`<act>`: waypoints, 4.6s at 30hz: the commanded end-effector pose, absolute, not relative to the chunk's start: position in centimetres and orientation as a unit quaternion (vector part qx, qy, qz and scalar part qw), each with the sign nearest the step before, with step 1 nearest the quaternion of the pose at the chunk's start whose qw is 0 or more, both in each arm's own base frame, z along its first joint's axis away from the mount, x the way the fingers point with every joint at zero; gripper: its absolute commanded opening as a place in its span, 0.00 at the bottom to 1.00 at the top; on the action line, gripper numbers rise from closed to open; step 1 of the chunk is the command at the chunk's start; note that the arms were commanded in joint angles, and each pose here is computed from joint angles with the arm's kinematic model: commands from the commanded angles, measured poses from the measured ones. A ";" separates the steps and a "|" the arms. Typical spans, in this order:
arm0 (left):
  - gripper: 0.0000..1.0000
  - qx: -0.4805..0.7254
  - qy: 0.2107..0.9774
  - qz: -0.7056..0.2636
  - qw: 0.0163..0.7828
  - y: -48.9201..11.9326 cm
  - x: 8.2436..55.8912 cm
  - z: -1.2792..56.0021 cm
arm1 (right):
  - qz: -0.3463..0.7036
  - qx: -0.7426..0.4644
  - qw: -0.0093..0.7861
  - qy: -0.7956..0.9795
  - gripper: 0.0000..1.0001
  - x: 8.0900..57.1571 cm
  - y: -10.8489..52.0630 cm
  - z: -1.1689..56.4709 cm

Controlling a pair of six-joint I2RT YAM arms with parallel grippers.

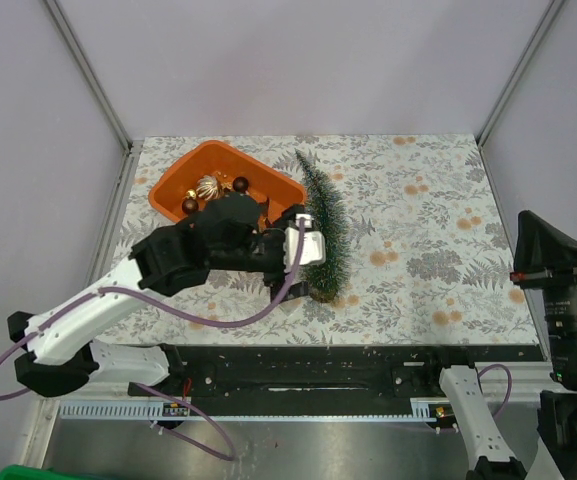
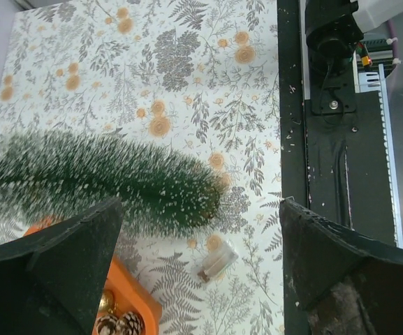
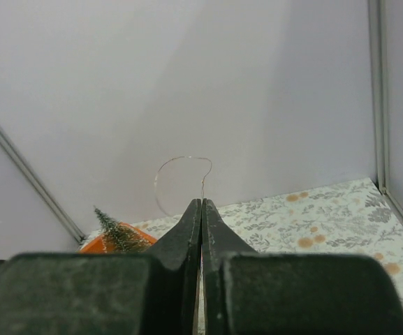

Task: Decorate the small christmas tree

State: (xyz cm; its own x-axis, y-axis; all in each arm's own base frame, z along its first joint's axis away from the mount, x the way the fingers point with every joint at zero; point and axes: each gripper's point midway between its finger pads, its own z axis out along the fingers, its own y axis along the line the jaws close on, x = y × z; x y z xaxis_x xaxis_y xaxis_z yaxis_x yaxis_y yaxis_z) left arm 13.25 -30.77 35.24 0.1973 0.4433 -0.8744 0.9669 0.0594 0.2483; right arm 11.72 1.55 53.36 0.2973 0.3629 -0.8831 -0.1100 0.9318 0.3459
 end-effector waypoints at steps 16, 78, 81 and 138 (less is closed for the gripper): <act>0.99 0.546 0.526 -0.245 0.605 -41.6 18.4 34.9 | 0.218 0.023 0.815 0.537 0.00 2.0 3.8 55.1; 0.14 0.468 0.625 -0.271 0.563 -25.5 15.0 28.7 | 0.372 -0.132 0.729 0.559 0.00 14.3 12.5 57.5; 0.18 0.453 0.627 -0.278 0.570 -25.2 15.2 29.0 | 0.397 -0.156 0.717 0.551 0.00 14.4 13.7 58.4; 0.00 0.551 0.481 -0.270 0.625 -43.9 14.5 33.5 | 0.224 -0.055 0.793 0.564 0.00 -0.4 1.5 53.0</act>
